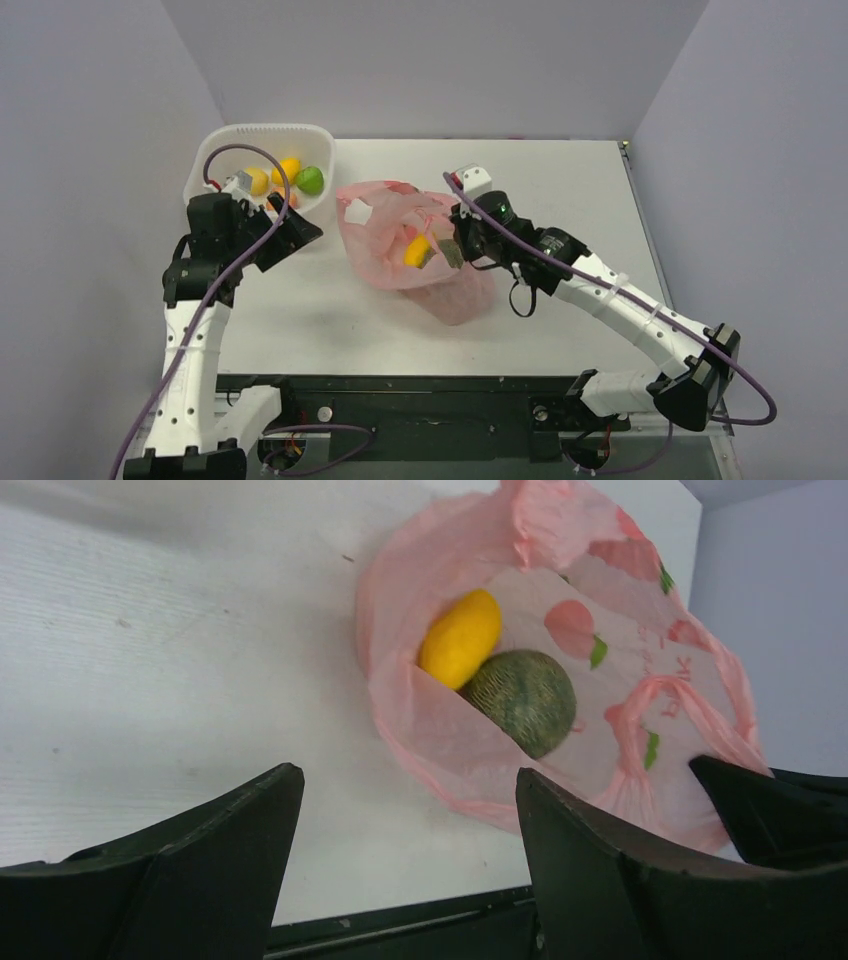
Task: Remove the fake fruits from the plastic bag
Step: Adjust the plastic bag at the center of the board.
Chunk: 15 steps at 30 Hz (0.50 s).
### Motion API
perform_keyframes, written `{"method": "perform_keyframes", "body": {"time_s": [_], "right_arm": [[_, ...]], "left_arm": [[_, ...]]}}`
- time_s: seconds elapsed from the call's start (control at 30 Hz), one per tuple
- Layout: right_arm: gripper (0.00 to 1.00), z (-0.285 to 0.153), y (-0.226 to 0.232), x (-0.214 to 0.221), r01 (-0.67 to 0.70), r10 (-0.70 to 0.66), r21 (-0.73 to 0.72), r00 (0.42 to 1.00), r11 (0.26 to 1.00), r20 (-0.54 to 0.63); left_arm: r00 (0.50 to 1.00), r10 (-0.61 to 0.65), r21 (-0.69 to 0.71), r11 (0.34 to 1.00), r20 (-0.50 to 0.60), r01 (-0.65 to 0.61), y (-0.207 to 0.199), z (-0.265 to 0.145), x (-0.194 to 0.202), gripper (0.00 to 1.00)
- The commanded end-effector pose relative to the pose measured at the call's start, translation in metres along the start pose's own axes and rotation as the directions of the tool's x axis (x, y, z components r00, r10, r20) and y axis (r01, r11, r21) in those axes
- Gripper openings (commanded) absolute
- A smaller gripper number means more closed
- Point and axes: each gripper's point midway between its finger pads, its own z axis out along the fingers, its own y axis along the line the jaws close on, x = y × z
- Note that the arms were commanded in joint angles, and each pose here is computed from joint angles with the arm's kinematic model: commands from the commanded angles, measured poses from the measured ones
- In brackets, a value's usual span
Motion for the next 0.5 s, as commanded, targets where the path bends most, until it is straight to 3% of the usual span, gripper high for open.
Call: {"method": "perform_keyframes", "body": {"time_s": [0.0, 0.17, 0.23, 0.27, 0.47], "right_arm": [[0.00, -0.020, 0.054, 0.036, 0.049, -0.050, -0.148, 0.999, 0.988, -0.003], [0.00, -0.028, 0.051, 0.106, -0.044, 0.034, -0.157, 0.997, 0.987, -0.065], [0.00, -0.029, 0.044, 0.128, -0.078, 0.066, -0.134, 0.994, 0.988, -0.090], [0.00, -0.028, 0.040, 0.141, -0.094, 0.080, -0.121, 0.991, 0.988, -0.111], [0.00, -0.032, 0.038, 0.145, -0.139, 0.127, -0.116, 0.987, 0.983, -0.103]], "left_arm": [[0.981, -0.114, 0.114, 0.985, -0.156, 0.133, -0.016, -0.017, 0.049, 0.75], [0.960, -0.167, 0.202, 0.956, -0.226, 0.213, -0.045, -0.024, 0.089, 0.74], [0.947, -0.126, 0.242, 0.949, -0.296, 0.202, -0.063, -0.028, 0.123, 0.74], [0.951, -0.128, 0.242, 0.950, -0.280, 0.199, -0.062, -0.025, 0.128, 0.74], [0.937, -0.033, 0.288, 0.947, -0.347, 0.140, -0.093, -0.022, 0.179, 0.71]]}}
